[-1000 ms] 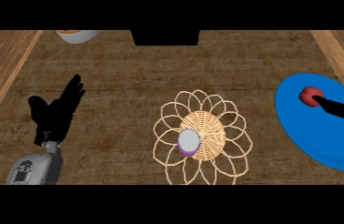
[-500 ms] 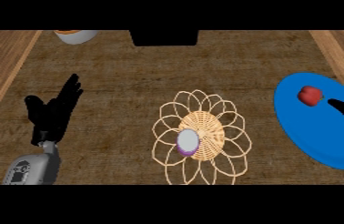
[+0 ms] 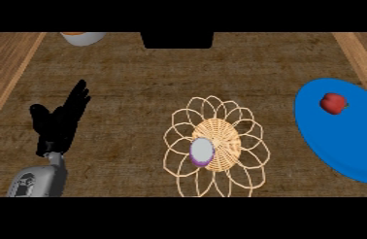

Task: Pick the bell pepper from the placemat and place it in the plate

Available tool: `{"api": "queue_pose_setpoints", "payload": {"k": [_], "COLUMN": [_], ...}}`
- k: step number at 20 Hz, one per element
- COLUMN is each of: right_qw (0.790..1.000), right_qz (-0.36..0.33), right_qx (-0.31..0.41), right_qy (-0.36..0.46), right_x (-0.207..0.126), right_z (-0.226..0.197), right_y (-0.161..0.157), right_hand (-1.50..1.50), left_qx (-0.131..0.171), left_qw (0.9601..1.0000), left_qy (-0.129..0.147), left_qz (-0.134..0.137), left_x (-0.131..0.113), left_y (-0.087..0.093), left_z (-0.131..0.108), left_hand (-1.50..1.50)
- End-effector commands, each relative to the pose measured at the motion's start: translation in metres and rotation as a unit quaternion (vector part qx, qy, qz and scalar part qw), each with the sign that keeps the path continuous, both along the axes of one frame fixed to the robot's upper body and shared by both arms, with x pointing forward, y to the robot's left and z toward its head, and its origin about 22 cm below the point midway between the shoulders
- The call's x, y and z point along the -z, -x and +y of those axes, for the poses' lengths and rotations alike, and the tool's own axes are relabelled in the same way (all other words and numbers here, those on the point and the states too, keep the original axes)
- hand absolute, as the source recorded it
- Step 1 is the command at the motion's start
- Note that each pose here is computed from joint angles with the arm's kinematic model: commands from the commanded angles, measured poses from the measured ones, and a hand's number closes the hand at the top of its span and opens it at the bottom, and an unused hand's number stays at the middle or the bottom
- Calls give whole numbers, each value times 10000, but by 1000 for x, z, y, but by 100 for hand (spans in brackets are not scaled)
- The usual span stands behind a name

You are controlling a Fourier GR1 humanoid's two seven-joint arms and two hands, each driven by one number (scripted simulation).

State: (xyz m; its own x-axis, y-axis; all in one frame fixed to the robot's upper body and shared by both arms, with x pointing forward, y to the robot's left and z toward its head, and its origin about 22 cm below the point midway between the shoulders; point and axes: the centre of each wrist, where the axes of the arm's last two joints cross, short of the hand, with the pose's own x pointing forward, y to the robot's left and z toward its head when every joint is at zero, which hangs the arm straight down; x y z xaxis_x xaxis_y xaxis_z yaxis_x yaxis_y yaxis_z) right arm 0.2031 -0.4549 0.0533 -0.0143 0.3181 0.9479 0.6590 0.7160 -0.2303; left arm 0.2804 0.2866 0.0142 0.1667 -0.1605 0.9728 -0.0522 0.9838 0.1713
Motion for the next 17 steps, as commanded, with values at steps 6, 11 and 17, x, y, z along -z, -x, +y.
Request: {"api": "queue_pose_setpoints", "payload": {"k": [6, 11, 17], "right_qw": [9996, 9990, 9980], "right_qz": [-23, 205, 514], "right_qx": [283, 312, 314], "right_qy": [30, 253, 178], "right_x": [1, 30, 28], "right_z": [-43, -35, -49], "right_y": [57, 59, 62], "right_hand": [-150, -150, -150], "left_qx": [-13, -8, 52], "left_qw": [10000, 9999, 10000], "left_qy": [28, -37, -40], "left_qz": [-22, -93, 35], "left_x": [-7, -9, -18], "left_y": [13, -13, 1], "left_z": [-7, 1, 14], "left_hand": [0, 0, 0]}}
